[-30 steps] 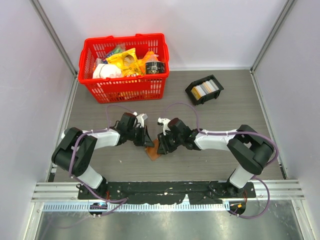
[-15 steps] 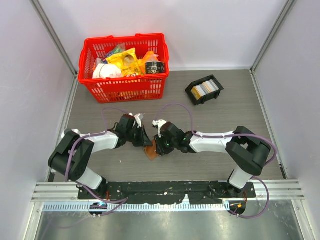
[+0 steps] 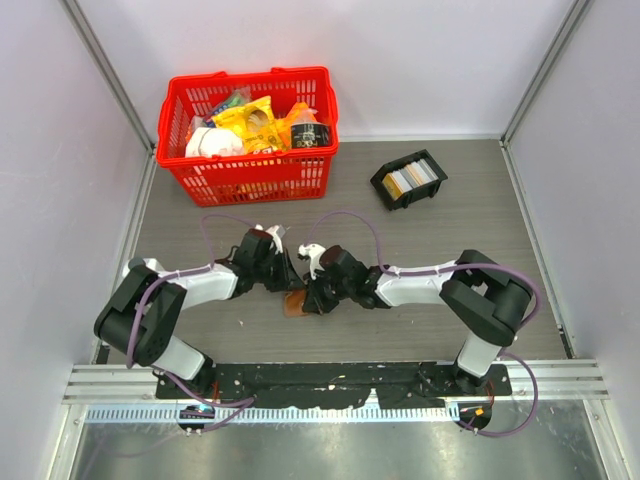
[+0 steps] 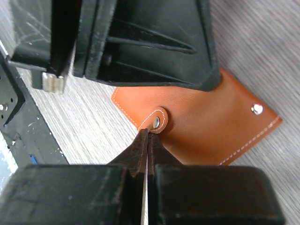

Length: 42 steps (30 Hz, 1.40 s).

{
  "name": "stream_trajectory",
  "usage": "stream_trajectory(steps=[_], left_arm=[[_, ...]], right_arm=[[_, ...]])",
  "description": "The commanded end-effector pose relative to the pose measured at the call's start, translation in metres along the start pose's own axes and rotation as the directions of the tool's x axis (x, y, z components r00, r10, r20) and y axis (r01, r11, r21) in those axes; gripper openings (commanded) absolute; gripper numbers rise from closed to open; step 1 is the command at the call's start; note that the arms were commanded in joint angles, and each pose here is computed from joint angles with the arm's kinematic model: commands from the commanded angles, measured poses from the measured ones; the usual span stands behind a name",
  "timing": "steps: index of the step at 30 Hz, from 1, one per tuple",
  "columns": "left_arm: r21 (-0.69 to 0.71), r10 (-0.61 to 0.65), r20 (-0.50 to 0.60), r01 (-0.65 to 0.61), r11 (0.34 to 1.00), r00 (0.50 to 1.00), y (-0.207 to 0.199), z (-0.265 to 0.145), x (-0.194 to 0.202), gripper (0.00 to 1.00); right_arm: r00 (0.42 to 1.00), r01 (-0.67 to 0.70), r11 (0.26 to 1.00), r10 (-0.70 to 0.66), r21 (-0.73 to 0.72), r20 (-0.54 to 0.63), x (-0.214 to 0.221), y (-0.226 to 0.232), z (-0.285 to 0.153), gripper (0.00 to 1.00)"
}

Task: Put the credit cards into the card holder
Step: Open the card holder at the center of the board.

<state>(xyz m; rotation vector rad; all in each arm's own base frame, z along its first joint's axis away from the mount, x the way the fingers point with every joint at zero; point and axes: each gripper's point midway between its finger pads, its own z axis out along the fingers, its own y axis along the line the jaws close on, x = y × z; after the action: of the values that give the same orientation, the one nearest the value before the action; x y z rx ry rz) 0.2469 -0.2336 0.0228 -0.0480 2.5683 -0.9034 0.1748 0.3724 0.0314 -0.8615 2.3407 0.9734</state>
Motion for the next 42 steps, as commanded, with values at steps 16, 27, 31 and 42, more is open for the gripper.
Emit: stream_trajectory(steps=[16, 27, 31, 42], left_arm=[[-0.12, -0.089, 0.055, 0.095, 0.988, 0.995, 0.027, 0.002, 0.018, 0.0], [-0.135, -0.099, 0.053, 0.105, 0.985, 0.994, 0.029, -0.006, 0.036, 0.0], [-0.149, -0.105, 0.072, 0.115, 0.982, 0.992, 0.031, -0.009, 0.035, 0.0], [-0.235, -0.142, 0.106, 0.164, 0.958, 0.984, 0.043, -0.006, 0.027, 0.0]], right_arm=[[0.962, -0.274, 0.96, 0.273, -0.059, -0.019, 0.033, 0.014, 0.028, 0.21], [0.918, -0.397, 0.905, 0.39, 0.152, 0.076, 0.023, -0.03, 0.031, 0.23], [0.978, -0.209, 0.976, 0.208, 0.058, 0.03, 0.016, -0.009, 0.032, 0.04], [0.969, 0.243, 0.964, -0.246, -0.105, -0.021, 0.02, 0.036, 0.013, 0.04]])
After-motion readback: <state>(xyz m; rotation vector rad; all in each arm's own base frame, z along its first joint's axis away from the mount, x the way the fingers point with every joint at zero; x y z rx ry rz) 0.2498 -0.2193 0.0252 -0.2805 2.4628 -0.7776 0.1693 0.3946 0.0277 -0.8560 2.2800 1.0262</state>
